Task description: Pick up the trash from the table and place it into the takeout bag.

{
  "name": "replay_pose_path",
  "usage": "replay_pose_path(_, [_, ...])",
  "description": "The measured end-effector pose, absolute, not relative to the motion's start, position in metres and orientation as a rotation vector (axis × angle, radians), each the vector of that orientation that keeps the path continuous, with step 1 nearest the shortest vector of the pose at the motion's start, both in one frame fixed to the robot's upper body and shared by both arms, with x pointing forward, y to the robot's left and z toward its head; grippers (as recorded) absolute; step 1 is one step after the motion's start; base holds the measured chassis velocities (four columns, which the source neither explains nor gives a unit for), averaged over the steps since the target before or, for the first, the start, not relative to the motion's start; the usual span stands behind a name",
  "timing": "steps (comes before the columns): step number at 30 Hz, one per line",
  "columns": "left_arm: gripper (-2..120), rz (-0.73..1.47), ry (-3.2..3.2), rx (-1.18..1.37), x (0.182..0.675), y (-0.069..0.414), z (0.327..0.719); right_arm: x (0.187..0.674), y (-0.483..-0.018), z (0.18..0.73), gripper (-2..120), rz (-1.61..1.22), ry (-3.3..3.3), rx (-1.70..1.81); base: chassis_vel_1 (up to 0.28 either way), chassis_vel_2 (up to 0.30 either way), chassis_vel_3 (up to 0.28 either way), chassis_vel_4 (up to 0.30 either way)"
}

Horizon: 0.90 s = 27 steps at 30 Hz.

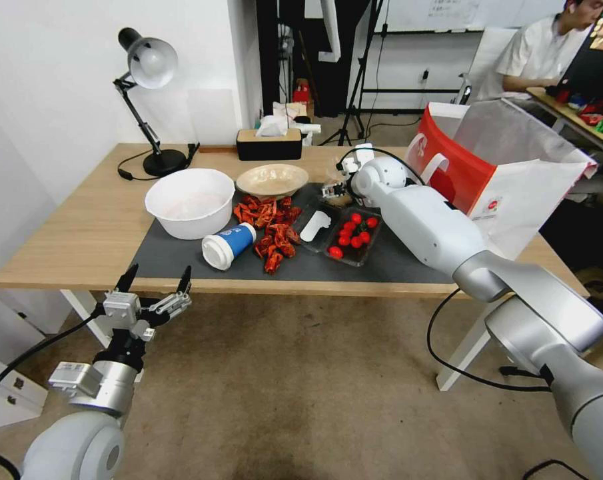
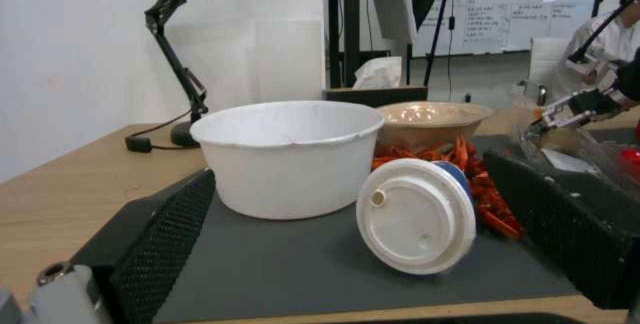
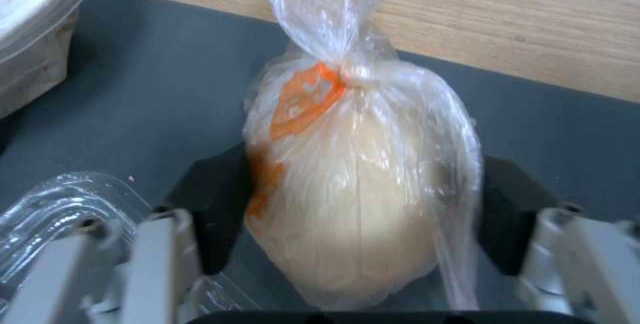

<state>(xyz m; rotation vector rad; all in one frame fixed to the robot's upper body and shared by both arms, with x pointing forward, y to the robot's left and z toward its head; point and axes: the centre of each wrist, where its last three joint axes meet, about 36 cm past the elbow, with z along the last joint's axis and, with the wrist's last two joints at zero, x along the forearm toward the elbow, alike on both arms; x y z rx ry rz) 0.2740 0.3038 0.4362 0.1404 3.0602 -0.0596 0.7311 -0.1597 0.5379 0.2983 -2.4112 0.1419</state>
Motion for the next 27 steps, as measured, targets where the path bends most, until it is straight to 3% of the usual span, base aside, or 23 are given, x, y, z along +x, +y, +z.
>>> replay_pose_path(9, [100, -0.063, 3.064, 0.147, 0.274, 0.303, 0.434, 0.726, -0.157, 0.536, 28, 0.136, -2.411, 0.322, 0.000, 0.000, 0.000, 0.000])
replay_pose_path(16, [100, -0.062, 3.068, 0.149, 0.276, 0.304, 0.433, 0.725, -0.158, 0.535, 10, 0.138, -2.412, 0.322, 0.000, 0.000, 0.000, 0.000])
replay_pose_path(27, [100, -0.068, 3.063, 0.153, 0.279, 0.304, 0.432, 0.717, -0.171, 0.549, 6, 0.133, -2.462, 0.291, 0.000, 0.000, 0.000, 0.000])
